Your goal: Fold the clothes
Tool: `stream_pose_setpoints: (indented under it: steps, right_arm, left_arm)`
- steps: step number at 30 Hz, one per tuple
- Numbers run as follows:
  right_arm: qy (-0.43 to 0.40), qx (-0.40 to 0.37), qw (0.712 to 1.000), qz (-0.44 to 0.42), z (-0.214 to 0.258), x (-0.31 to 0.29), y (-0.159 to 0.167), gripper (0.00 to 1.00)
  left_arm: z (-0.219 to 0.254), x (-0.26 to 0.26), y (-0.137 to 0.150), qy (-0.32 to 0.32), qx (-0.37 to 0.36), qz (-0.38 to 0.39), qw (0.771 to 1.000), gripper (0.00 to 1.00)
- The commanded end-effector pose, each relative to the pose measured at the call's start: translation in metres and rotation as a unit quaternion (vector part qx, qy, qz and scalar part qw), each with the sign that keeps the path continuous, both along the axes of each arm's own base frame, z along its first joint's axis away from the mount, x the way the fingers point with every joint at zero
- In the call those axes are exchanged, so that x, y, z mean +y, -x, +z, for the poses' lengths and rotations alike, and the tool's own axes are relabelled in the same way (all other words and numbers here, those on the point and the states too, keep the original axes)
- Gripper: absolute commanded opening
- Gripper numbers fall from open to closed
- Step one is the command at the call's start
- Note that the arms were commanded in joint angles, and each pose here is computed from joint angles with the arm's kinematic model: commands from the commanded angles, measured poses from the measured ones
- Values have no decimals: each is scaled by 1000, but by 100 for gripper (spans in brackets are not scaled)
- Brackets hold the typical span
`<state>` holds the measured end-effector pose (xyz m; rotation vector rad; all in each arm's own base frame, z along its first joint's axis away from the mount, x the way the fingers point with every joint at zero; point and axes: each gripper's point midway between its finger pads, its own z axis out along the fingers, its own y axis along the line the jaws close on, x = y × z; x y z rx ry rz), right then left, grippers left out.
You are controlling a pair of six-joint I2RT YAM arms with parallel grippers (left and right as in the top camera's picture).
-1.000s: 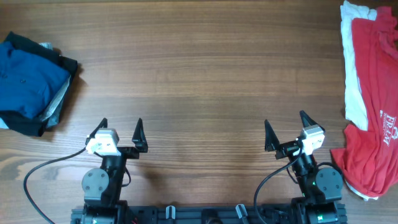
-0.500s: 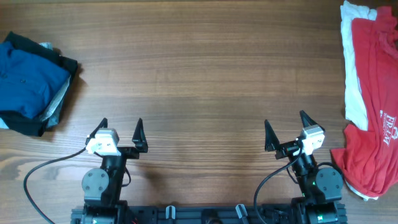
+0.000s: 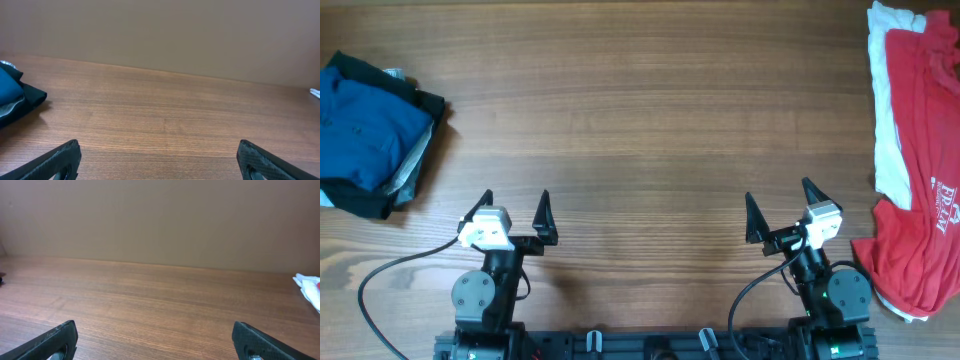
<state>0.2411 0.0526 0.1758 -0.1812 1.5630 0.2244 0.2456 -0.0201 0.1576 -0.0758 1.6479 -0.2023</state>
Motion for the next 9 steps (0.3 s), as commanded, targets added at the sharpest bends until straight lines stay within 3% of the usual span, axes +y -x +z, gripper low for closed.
stream_pose_setpoints:
  steps: [1,9]
  right_arm:
    - [6,-8,1000,7,3,2,1,100]
    - [6,-8,1000,7,3,2,1,100]
  left_arm:
    - [0,-3,1,-7,-2,-9,1000,100]
    - [0,-3,1,-7,-2,-9,1000,100]
